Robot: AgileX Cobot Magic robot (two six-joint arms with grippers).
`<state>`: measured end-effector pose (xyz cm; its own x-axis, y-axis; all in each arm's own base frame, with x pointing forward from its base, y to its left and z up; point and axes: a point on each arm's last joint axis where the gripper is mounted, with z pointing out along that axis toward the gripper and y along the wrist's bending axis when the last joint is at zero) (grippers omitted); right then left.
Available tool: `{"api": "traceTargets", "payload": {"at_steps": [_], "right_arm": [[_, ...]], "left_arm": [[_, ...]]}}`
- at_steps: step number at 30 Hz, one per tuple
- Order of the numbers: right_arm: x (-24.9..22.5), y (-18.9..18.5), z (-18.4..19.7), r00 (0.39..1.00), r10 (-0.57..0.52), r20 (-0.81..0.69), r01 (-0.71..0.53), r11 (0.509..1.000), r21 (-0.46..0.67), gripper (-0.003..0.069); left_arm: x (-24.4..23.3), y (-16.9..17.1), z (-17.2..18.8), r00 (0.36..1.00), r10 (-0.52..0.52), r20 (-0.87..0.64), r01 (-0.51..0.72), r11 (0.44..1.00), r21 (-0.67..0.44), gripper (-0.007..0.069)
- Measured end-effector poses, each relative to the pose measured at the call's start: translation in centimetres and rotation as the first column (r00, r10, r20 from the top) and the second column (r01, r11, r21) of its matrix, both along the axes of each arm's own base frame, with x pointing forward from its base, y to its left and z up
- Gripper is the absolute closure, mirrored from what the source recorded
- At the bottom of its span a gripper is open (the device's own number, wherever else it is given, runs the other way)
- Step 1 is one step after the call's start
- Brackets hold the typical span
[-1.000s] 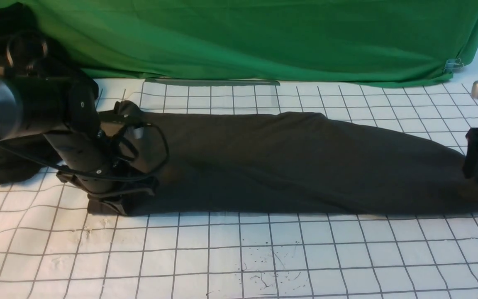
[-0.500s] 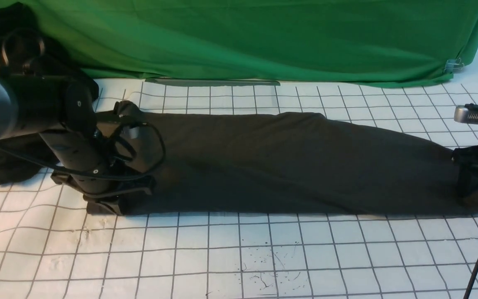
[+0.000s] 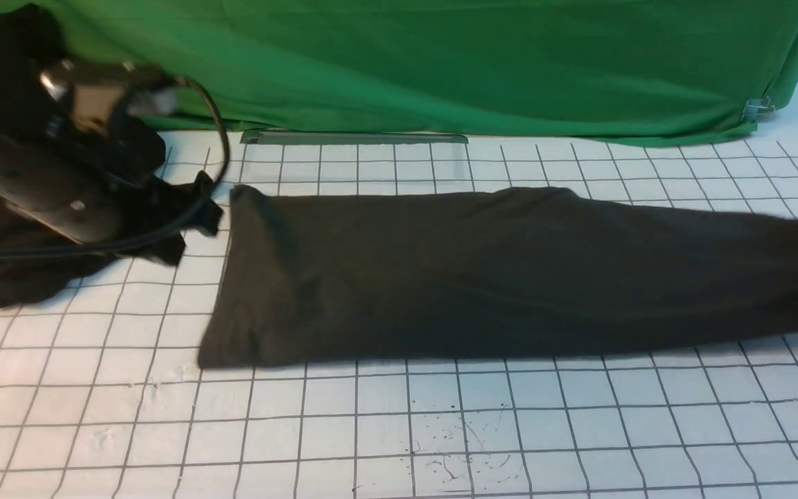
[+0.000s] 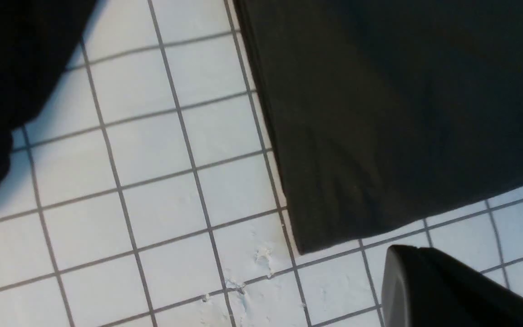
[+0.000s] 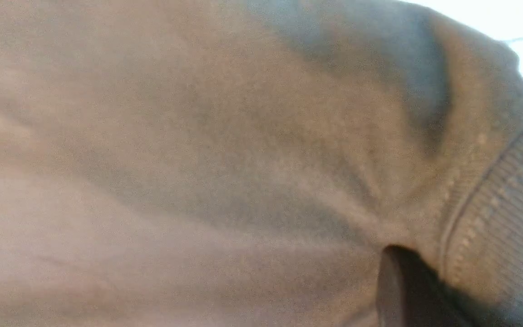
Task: Fold a long-sleeved shirt over a white checkered tablecloth.
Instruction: 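Pull the folded dark garment lengthwise by its ends to straighten it flat on the table, then fold the right end of the dark garment over onto its left end with the right gripper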
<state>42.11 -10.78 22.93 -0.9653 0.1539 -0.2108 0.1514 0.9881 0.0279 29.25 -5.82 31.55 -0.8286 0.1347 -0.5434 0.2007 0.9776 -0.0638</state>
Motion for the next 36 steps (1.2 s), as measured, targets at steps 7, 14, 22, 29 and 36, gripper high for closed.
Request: {"api": "traceTargets", "payload": {"at_steps": [7, 14, 22, 29, 36], "right_arm": [[-0.8, 3.1, 8.2, 0.988, 0.015, 0.154, -0.011, 1.0, -0.026, 0.0621], [-2.5, 14.7, 14.2, 0.928, 0.206, 0.31, -0.219, 0.976, 0.008, 0.0621], [-5.4, 29.4, 14.1, 0.815, 0.441, 0.377, -0.496, 0.866, 0.06, 0.0621], [-7.1, 39.2, 9.3, 0.771, 0.51, 0.383, -0.59, 0.797, 0.127, 0.0621], [-7.2, 45.4, 2.5, 0.778, 0.501, 0.379, -0.605, 0.759, 0.241, 0.0606]], "left_arm": [[-2.3, 0.4, 3.2, 0.995, 0.001, 0.104, 0.001, 1.0, -0.019, 0.0629], [-2.5, 0.4, 2.9, 0.996, 0.0, 0.09, 0.002, 1.0, -0.019, 0.0629], [-2.5, 0.3, 2.9, 0.996, 0.003, 0.087, 0.001, 0.999, -0.038, 0.0629], [-2.5, 0.1, 2.9, 0.997, 0.004, 0.078, 0.0, 0.998, -0.056, 0.0629], [-2.6, 0.1, 2.9, 0.998, 0.004, 0.068, 0.0, 0.998, -0.06, 0.0629]]}}
